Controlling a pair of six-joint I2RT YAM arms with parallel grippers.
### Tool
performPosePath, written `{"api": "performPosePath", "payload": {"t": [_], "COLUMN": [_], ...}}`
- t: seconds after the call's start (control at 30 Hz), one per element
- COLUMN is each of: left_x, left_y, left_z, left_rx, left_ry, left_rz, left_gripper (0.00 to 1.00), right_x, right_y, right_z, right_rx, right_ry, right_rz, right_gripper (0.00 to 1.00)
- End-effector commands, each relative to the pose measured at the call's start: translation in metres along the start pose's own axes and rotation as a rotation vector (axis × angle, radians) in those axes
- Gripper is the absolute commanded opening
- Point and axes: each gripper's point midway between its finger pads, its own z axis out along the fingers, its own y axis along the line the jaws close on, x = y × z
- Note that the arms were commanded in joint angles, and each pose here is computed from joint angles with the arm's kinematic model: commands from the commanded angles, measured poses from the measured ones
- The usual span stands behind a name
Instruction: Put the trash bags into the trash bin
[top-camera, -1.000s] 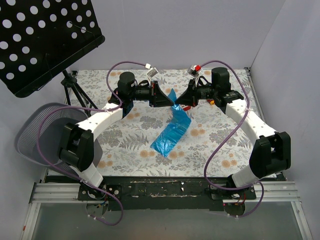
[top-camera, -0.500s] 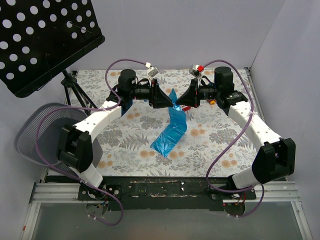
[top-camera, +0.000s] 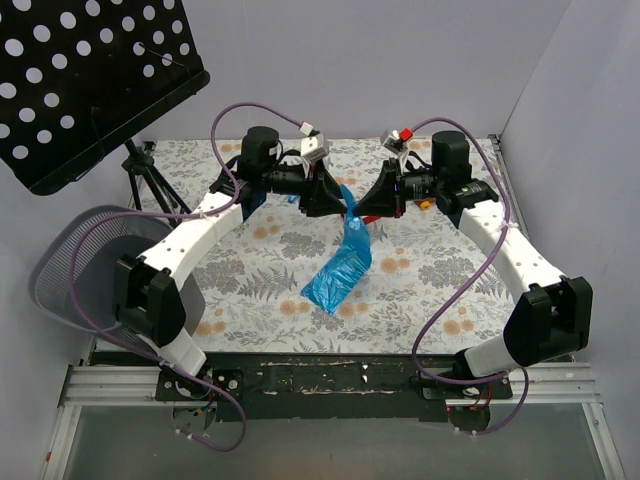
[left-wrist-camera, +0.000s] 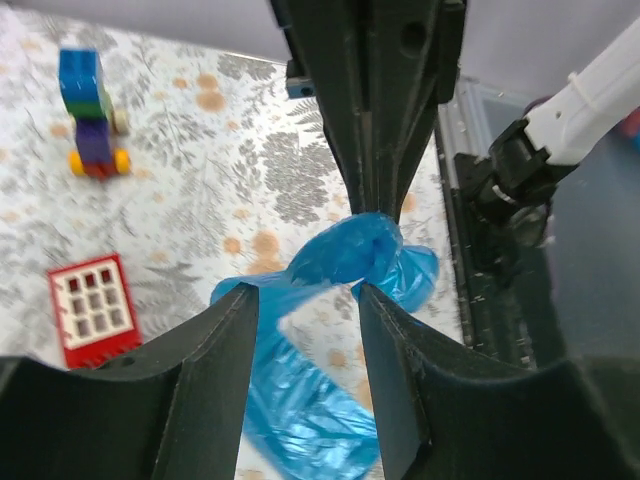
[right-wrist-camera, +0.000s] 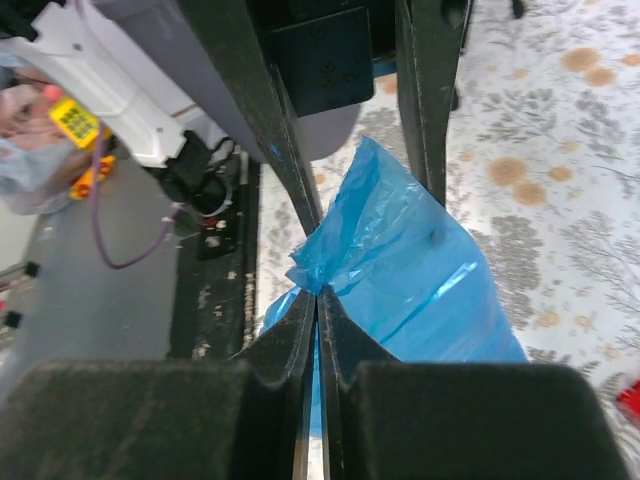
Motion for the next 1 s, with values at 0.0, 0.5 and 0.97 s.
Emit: {"api": "performPosePath", "payload": {"t": [0.0,0.5,0.97], "left_x": [-0.031,-0.01,-0.018], "left_y": [-0.036,-0.054,-0.061], "left_z": [-0.005,-0.014,-0.011], "left_rx": [0.011,-0.126,-0.109], "left_ry": [0.016,0.112,0.068], "left_rz": [0.432,0.706,0.626], "left_gripper": [0.42,0.0,0.0], "right_x": [-0.025,-0.02,-0.03], "right_y": [0.043,0.057,0.05], "right_z": [-0.009,-0.013,-0.009], "right_rx": [-0.181,-0.269,-0.172], "right_ry": [-0.001,0.013,-0.007], "right_rz": [0.006,0.098,0.042], "right_gripper": [0.08,0.01,0.52]}}
